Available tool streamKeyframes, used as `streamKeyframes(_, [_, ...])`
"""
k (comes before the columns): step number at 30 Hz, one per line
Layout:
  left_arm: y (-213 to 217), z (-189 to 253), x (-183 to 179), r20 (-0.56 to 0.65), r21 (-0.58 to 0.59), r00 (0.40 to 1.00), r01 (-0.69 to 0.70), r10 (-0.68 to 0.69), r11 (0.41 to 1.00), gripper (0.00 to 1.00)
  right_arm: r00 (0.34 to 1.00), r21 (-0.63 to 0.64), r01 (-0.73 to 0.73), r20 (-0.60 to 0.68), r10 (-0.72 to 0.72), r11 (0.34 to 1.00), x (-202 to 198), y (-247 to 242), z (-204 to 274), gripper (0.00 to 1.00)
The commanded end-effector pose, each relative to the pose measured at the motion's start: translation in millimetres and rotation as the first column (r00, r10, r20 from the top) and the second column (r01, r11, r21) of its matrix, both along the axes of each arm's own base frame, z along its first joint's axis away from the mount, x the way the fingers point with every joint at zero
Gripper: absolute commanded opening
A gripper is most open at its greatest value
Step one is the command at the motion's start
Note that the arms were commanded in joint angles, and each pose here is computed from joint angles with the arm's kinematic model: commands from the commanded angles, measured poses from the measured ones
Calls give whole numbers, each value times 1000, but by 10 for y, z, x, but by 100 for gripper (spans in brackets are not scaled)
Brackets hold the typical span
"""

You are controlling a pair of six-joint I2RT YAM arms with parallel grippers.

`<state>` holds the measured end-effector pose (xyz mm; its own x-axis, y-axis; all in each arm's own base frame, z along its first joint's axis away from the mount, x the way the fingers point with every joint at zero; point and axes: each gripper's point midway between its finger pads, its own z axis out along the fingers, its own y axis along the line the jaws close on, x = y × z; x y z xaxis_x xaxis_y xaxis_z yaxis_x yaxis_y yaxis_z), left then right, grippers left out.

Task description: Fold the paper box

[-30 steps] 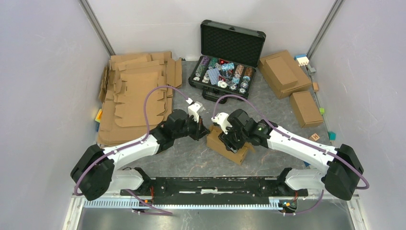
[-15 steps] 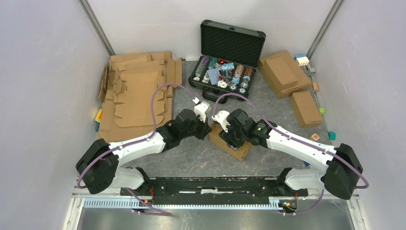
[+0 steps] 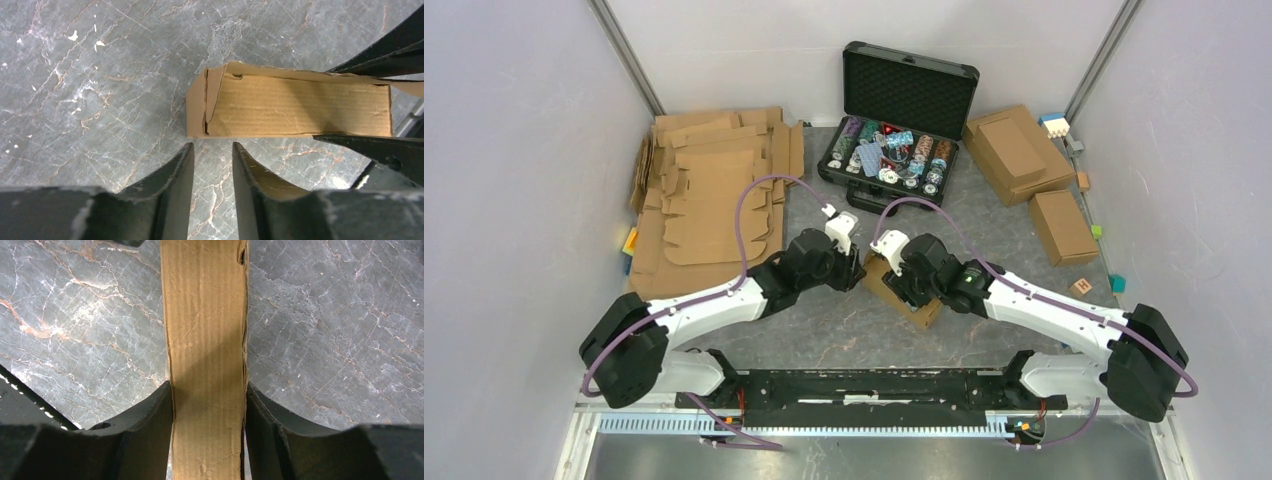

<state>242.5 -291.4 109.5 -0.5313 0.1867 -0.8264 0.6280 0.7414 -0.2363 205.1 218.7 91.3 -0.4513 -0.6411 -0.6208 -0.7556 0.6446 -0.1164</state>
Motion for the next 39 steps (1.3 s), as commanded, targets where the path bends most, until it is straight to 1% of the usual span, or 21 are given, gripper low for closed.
streamKeyframes(1, [4,182,-14,-20,-114,1000,18,-21,993,47,999,-42,38,16,-37,998,50,-76,-107,42])
streamKeyframes(2, [0,228,10,-13,-131,1000,15,-17,991,50,999,-40,35,17,-35,999,46,-66,-100,42])
streamKeyframes(6, [-41,376,92,1,-160,1000,18,-18,987,53,999,-33,30,21,-29,999,38,-49,-77,42])
streamKeyframes(10, [-114,419,171,6,-142,999,32,-32,989,52,1000,-33,23,17,-23,999,17,-46,-85,42])
streamKeyframes(14, [-218,433,143,3,-152,996,92,-92,984,52,1000,-35,22,15,-22,999,14,-45,-85,42])
streamKeyframes(18, [-201,404,223,16,-121,998,69,-68,990,54,1000,-28,16,8,-16,999,-2,-26,-92,42])
streamKeyframes(20, [-205,365,262,7,-98,998,61,-61,993,47,1000,-24,14,6,-14,1000,-1,-16,-86,42])
streamKeyframes(21, [-208,338,280,0,-89,998,57,-57,994,41,1000,-24,13,7,-12,1000,-1,-12,-83,42])
streamKeyframes(24, [-223,264,299,-13,-74,998,55,-56,996,19,1000,-26,17,12,-17,1000,14,-15,-76,44])
streamKeyframes(25, [-216,249,304,-13,-68,998,52,-53,996,16,1000,-31,18,13,-18,999,17,-18,-83,45])
streamKeyframes(26, [-203,245,310,-11,-62,999,48,-49,997,13,1000,-34,23,18,-22,999,27,-24,-79,47])
streamKeyframes(29, [-148,243,317,3,-44,999,34,-33,998,6,999,-42,43,20,-42,998,43,-49,-88,57])
streamKeyframes(32, [-108,247,309,6,-35,1000,23,-23,999,6,997,-24,67,44,-66,997,68,-66,-45,64])
streamKeyframes(36, [-59,276,296,4,-27,1000,3,-3,1000,6,994,17,79,74,-80,997,86,-65,79,81])
streamKeyframes(39, [-32,298,265,3,-29,1000,-3,3,1000,5,993,38,88,78,-91,995,81,-66,145,90])
